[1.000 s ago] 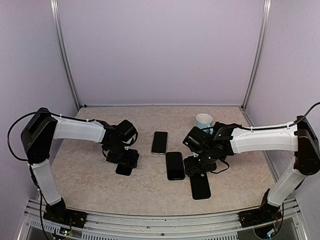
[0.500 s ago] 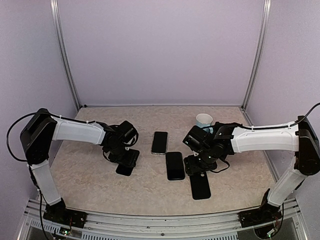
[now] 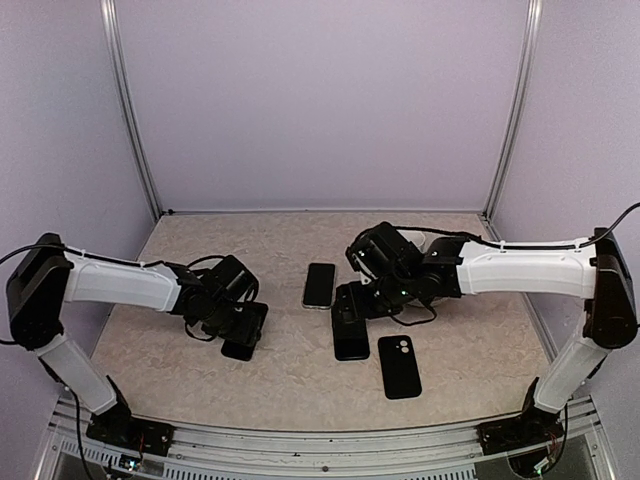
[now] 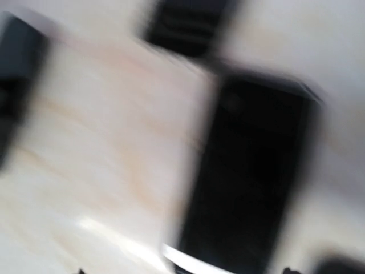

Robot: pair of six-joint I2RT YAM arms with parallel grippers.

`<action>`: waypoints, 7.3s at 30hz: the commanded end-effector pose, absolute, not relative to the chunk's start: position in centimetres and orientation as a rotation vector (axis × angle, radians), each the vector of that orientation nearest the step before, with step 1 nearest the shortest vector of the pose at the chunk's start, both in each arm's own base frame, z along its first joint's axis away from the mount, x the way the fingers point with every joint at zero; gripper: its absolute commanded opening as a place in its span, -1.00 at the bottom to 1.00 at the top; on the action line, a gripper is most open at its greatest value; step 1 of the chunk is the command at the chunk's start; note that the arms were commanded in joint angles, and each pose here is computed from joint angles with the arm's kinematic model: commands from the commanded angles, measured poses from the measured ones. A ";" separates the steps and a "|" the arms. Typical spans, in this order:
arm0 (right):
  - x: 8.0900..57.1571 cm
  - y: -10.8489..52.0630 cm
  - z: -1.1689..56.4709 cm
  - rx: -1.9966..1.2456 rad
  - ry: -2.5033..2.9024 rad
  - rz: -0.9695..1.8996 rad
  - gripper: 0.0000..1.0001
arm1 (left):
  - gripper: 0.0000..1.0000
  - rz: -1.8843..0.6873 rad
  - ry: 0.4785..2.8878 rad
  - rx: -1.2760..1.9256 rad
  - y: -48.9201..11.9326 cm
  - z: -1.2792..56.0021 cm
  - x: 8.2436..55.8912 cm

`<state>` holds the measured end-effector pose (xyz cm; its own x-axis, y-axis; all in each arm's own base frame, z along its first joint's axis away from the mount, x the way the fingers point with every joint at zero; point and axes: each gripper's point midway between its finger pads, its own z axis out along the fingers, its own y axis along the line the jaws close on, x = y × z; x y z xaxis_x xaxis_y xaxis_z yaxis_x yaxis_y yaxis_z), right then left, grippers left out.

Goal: Put the phone into the phone case

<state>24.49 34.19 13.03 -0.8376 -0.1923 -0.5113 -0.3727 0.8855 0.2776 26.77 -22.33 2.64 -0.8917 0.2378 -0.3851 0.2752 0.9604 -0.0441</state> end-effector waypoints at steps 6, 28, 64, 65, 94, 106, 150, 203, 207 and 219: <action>28.5 49.0 18.3 -0.661 2.210 0.973 0.48 | -0.01 -0.335 2.336 0.183 -22.6 9.1 28.8; 29.2 56.6 13.6 -0.696 2.279 1.442 -0.04 | 0.01 -0.408 2.182 0.221 -24.2 13.0 27.8; 19.2 30.6 30.0 -1.036 1.740 0.983 -1.00 | 0.70 -0.995 1.721 0.781 -36.7 31.0 20.8; 19.0 30.7 30.0 -1.059 1.736 0.990 -1.00 | 0.70 -0.993 1.724 0.805 -37.2 30.8 20.4; 14.7 33.2 33.8 -1.528 1.318 1.288 -1.00 | -0.04 -0.828 1.462 1.046 -42.3 31.4 15.0; 16.2 33.5 34.2 -1.511 1.338 1.229 -1.00 | -0.11 -1.119 1.414 1.397 -44.0 29.3 14.2; 17.6 33.0 31.2 -1.102 1.494 1.422 -0.78 | -1.00 -1.221 1.404 1.226 -44.2 29.5 15.9; 19.6 25.5 6.8 -0.358 2.734 1.108 -1.00 | 0.18 -0.627 2.081 1.492 -47.2 3.0 15.9; 19.7 25.9 6.7 -0.341 2.728 1.147 -1.00 | 0.17 -0.628 2.090 1.508 -47.5 2.0 15.7; 18.6 25.8 7.3 -0.338 2.799 1.173 -1.00 | 0.13 -0.696 2.092 1.556 -48.6 0.4 14.3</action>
<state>18.81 25.58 5.68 -0.9750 -0.1552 -0.1592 -0.2222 0.6977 0.6811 15.39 -48.50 2.05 -0.2758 0.7153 -0.6420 0.9562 0.2721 -0.1076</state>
